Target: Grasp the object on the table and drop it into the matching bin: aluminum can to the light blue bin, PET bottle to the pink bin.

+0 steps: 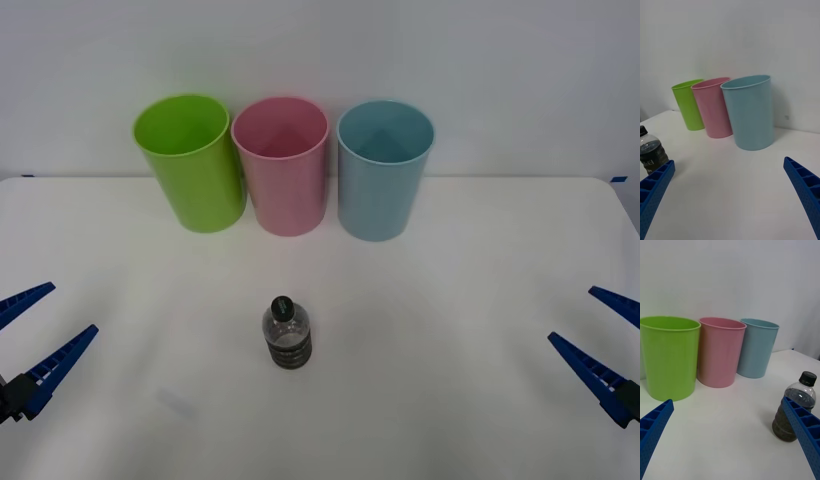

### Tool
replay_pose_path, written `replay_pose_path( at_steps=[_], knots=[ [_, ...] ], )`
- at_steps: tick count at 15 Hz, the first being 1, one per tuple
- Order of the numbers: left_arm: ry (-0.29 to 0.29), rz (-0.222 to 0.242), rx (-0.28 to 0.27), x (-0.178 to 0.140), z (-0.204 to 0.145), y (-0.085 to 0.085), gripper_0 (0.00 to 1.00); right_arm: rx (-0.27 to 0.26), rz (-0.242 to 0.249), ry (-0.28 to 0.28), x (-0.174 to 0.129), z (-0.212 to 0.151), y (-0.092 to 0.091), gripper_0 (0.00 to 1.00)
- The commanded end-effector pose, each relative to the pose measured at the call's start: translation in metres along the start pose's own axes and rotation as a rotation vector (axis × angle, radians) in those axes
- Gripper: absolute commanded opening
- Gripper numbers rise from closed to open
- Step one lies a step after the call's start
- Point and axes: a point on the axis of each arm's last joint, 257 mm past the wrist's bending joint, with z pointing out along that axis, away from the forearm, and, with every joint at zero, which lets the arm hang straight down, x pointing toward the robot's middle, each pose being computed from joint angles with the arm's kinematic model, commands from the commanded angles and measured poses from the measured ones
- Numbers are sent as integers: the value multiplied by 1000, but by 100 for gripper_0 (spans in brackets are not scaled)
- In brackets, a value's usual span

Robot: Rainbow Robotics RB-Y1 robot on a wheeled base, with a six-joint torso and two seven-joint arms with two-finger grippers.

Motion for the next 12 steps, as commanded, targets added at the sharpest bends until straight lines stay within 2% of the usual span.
replay_pose_path(
  at_steps=[1,3,9,12],
  knots=[
    [0,0,0,0,0,0,100,-34,13,31,12,4,8,100],
    [0,0,0,0,0,0,100,-53,32,51,23,5,13,100],
    [0,0,0,0,0,0,100,-146,52,85,49,33,46,100],
    [0,0,0,0,0,0,100,-174,7,93,60,50,58,100]
  ],
)
